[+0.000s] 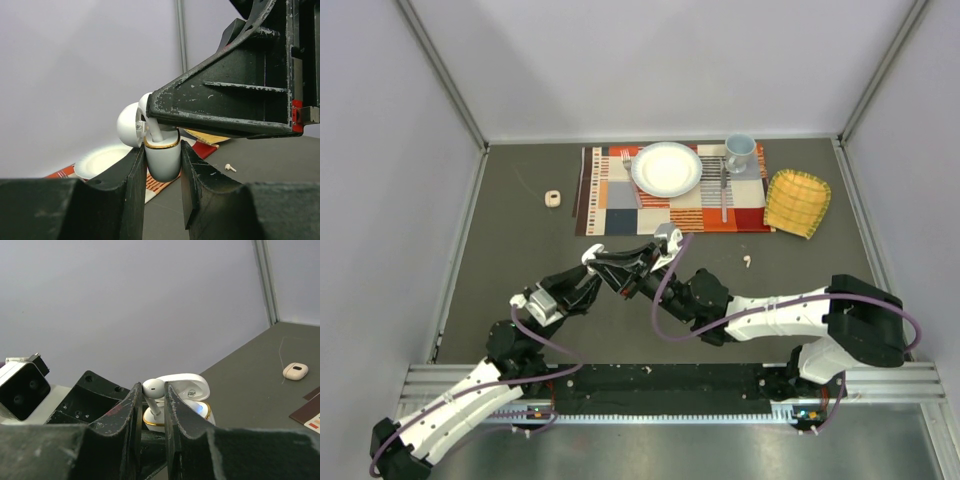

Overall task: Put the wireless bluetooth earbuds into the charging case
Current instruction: Insert the left earbud into the left side groove of the charging case, then close the charging case with the earbuds.

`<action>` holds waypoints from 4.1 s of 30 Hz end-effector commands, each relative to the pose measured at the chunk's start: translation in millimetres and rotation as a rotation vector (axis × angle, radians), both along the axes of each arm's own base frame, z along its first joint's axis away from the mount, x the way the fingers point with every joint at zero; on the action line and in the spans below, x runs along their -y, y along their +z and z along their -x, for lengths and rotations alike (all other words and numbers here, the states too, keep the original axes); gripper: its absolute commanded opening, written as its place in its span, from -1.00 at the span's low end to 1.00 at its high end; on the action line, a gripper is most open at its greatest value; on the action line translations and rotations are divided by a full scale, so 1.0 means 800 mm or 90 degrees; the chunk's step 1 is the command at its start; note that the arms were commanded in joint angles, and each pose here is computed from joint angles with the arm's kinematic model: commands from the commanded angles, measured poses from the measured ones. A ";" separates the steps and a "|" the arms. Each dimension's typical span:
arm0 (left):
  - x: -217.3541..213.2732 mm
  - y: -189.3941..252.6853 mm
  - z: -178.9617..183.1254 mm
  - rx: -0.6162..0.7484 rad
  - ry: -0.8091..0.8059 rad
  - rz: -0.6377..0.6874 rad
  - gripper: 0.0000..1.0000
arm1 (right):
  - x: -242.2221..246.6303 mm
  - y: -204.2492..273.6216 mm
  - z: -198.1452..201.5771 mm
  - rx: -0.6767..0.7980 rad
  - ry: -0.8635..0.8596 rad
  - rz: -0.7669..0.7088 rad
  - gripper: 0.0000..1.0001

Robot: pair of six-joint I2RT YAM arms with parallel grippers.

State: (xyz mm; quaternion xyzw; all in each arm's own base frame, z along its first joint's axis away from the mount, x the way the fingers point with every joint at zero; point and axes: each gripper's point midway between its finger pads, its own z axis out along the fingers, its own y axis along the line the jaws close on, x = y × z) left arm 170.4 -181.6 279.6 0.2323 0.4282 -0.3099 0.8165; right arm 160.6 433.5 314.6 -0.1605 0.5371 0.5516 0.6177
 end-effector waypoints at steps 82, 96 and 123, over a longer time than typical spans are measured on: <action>-0.010 0.005 0.007 0.018 0.002 0.037 -1.00 | 0.092 0.057 -0.055 -0.110 -0.208 0.146 0.71; 0.014 0.013 0.015 0.023 -0.050 -0.015 -1.00 | 0.157 -0.010 -0.148 -0.442 -0.165 0.140 0.98; 0.106 0.011 0.029 0.028 -0.260 -0.115 -1.00 | 0.135 -0.055 -0.126 -0.419 -0.033 0.245 0.98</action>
